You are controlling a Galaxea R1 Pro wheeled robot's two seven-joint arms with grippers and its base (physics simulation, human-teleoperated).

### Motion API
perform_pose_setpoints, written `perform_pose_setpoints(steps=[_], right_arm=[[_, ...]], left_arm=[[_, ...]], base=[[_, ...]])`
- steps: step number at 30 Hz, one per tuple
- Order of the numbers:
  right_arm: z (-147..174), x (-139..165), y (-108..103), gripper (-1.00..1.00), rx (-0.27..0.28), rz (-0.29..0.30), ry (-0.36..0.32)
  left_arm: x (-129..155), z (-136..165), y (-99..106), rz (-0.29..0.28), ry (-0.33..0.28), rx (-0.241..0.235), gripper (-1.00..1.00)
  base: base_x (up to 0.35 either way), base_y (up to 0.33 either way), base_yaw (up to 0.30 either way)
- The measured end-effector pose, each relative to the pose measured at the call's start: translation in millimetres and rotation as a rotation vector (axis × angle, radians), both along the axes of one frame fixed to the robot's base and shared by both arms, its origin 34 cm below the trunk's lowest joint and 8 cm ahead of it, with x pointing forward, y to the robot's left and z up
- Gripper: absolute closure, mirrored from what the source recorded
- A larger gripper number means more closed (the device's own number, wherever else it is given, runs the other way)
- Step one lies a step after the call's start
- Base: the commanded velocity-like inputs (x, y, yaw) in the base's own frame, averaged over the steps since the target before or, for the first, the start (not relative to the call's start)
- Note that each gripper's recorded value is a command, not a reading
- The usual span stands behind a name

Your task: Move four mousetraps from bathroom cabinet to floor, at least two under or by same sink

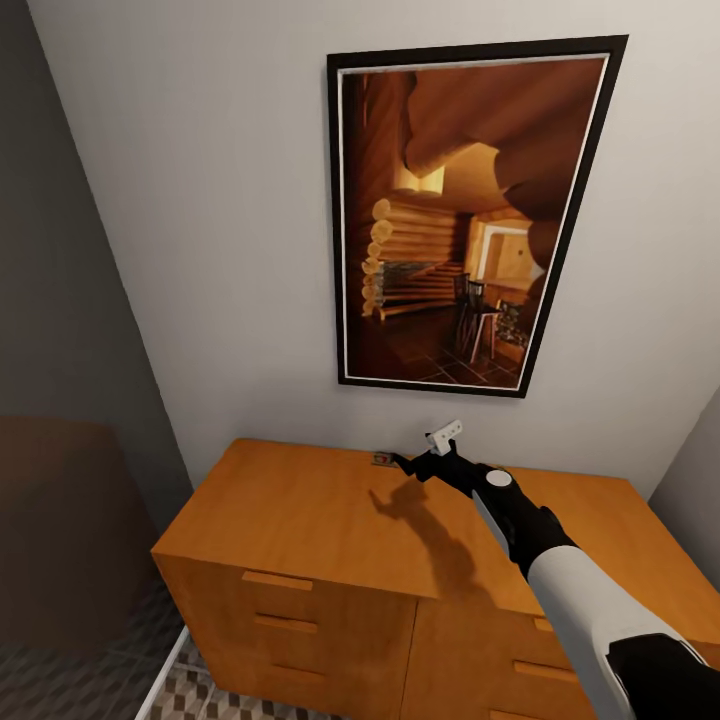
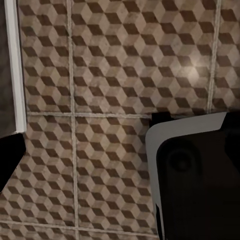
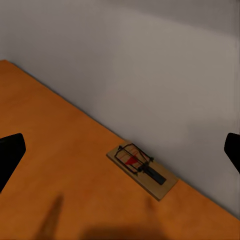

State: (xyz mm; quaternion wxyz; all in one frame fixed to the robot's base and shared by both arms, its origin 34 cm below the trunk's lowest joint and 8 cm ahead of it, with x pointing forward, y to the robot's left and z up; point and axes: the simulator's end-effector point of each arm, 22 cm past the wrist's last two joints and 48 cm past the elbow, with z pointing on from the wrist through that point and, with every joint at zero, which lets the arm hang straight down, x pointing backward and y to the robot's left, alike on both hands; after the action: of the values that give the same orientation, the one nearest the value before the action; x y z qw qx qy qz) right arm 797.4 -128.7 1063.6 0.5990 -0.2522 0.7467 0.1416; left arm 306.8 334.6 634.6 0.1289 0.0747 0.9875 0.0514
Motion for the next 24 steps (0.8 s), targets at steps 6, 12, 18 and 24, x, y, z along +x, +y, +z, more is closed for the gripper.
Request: perform_pose_setpoints(steps=[6,12,18,24], right_arm=[[-1,1,-7,-1.0,-0.008,-0.006,0.001],[-2,1,-10,-1.0,-0.012,-0.008,0.001],[-2,0,-9,-1.0,-0.014,-0.004,-0.001],[0,-1,-3,-1.0,-0.009,0.004,-0.001]], left_arm=[[-7,-1,2,0.002,0.012,0.002,-1.0],[-9,-2,2,0.002,0.016,0.003,-1.0],[-11,-2,3,0.002,0.018,0.004,-1.0],[-5,-2,-9,0.005,0.0,-0.02,-1.0]], base=[[0.0,0.0,0.0],[0.0,0.0,0.0],[0.0,0.0,0.0],[0.0,0.0,0.0]])
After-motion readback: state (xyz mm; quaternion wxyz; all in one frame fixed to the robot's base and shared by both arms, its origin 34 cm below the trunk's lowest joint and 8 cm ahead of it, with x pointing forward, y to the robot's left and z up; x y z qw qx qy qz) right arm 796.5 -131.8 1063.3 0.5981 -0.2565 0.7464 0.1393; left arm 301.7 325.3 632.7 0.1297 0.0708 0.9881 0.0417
